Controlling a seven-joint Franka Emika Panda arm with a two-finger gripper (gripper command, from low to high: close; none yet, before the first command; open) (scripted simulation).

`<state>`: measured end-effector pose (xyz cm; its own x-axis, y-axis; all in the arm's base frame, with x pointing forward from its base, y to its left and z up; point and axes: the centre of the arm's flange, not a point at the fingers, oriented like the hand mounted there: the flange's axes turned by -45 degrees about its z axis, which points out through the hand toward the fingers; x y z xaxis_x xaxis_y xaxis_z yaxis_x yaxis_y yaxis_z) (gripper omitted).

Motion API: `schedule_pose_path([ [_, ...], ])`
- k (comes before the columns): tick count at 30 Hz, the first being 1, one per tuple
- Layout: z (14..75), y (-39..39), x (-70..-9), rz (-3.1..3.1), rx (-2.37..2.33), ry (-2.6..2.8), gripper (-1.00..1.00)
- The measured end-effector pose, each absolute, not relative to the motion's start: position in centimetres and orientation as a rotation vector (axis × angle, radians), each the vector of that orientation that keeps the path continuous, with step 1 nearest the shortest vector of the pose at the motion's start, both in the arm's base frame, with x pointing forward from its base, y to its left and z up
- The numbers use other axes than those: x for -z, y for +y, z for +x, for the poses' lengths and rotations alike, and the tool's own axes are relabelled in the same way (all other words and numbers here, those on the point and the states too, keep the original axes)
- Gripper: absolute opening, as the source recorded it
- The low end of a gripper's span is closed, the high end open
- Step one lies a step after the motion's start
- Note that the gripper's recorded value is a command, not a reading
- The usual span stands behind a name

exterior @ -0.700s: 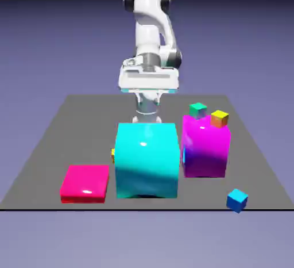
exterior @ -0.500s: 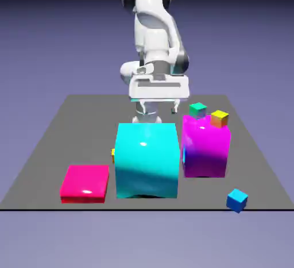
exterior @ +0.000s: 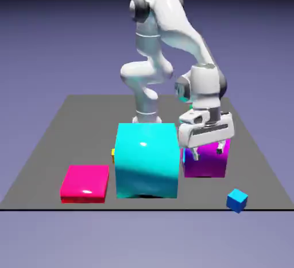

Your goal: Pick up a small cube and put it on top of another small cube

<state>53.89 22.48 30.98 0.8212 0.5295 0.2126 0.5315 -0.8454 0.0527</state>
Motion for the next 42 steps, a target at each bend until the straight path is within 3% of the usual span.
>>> schedule_pose_path([
  [9, 53.9, 32.7, -20.3, -2.923, -0.017, -1.172, 0.00],
  [14, 53.8, 33.2, -14.4, -2.918, -0.036, -1.187, 0.00],
  [15, 53.7, 33.1, -12.7, -2.918, -0.036, -1.188, -1.00],
  [17, 53.7, 33.1, -12.7, -2.918, -0.037, -1.187, -1.00],
  [25, 51.2, 34.0, -25.1, -2.842, -0.035, -1.373, -1.00],
  [42, 36.0, 32.1, -42.6, -2.393, -0.031, -2.070, -1.00],
])
